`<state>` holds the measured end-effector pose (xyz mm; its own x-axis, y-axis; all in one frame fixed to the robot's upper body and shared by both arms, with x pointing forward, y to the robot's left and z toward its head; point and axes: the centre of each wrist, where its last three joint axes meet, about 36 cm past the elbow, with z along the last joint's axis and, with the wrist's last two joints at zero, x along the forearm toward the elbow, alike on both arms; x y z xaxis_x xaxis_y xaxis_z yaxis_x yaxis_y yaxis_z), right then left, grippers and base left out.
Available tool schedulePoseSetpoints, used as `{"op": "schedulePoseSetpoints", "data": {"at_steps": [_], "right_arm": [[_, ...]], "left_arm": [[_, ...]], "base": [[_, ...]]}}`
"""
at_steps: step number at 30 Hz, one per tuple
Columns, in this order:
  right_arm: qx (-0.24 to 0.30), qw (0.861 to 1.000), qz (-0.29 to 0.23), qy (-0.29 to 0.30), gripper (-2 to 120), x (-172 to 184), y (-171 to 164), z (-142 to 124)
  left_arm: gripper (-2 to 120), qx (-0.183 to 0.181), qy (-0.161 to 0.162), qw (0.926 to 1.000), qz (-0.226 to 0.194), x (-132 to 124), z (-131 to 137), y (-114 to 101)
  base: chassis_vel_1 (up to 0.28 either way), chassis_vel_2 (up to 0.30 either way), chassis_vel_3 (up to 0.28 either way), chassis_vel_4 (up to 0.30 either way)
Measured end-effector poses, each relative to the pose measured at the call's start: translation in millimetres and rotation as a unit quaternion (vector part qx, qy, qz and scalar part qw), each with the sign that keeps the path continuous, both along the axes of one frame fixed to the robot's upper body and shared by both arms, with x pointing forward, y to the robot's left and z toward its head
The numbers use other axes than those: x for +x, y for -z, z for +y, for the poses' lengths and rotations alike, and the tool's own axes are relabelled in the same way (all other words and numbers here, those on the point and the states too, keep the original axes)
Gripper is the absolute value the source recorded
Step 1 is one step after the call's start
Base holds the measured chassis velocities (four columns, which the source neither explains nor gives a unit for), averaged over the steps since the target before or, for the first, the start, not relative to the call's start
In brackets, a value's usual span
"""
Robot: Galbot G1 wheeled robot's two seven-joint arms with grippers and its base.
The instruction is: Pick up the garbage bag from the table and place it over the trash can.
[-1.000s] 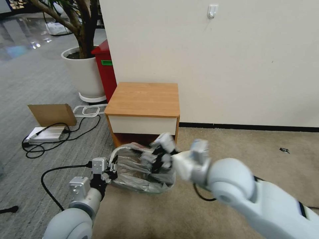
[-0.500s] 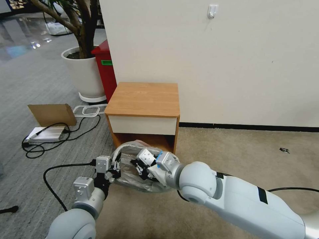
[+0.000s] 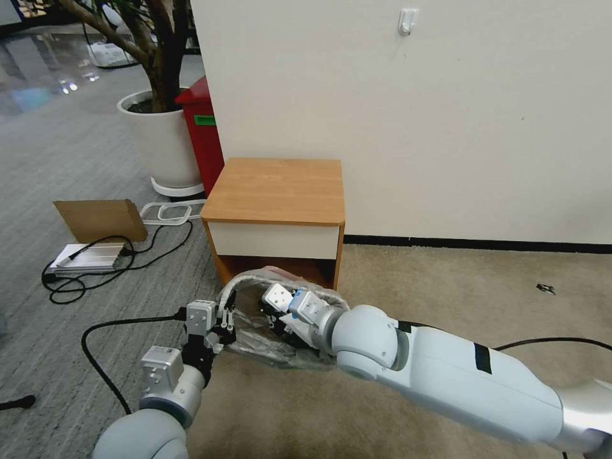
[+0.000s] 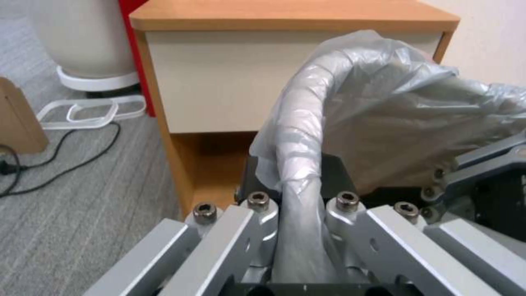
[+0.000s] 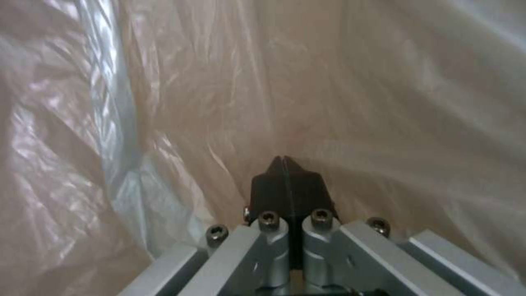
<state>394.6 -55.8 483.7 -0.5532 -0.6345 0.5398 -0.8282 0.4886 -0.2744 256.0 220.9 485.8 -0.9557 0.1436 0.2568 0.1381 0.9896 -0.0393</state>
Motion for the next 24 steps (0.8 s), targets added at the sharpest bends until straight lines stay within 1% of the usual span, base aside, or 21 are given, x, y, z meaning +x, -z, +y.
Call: {"op": "schedulePoseSetpoints", "data": {"at_steps": [4,10,21,24], "right_arm": [[-0.022,1.0,-0.019,-0.008,0,6,2,2],[-0.057,0.998,-0.028,-0.03,0,9,6,3],[-0.084,0.995,-0.019,-0.042,0,18,14,8],[-0.087,0.995,-0.013,-0.038,0,22,15,12]], "left_arm": [[6,-0.012,0.015,0.9997,0.016,2,-1,-1],[6,-0.008,0.032,0.9993,0.018,7,1,-8],[6,-0.005,0.036,0.9993,0.012,14,3,-15],[6,0.0,0.043,0.9991,0.005,16,2,-16]], "base": [[0.0,0.0,0.0,0.0],[0.0,0.0,0.0,0.0],[0.0,0.0,0.0,0.0],[0.0,0.0,0.0,0.0]]}}
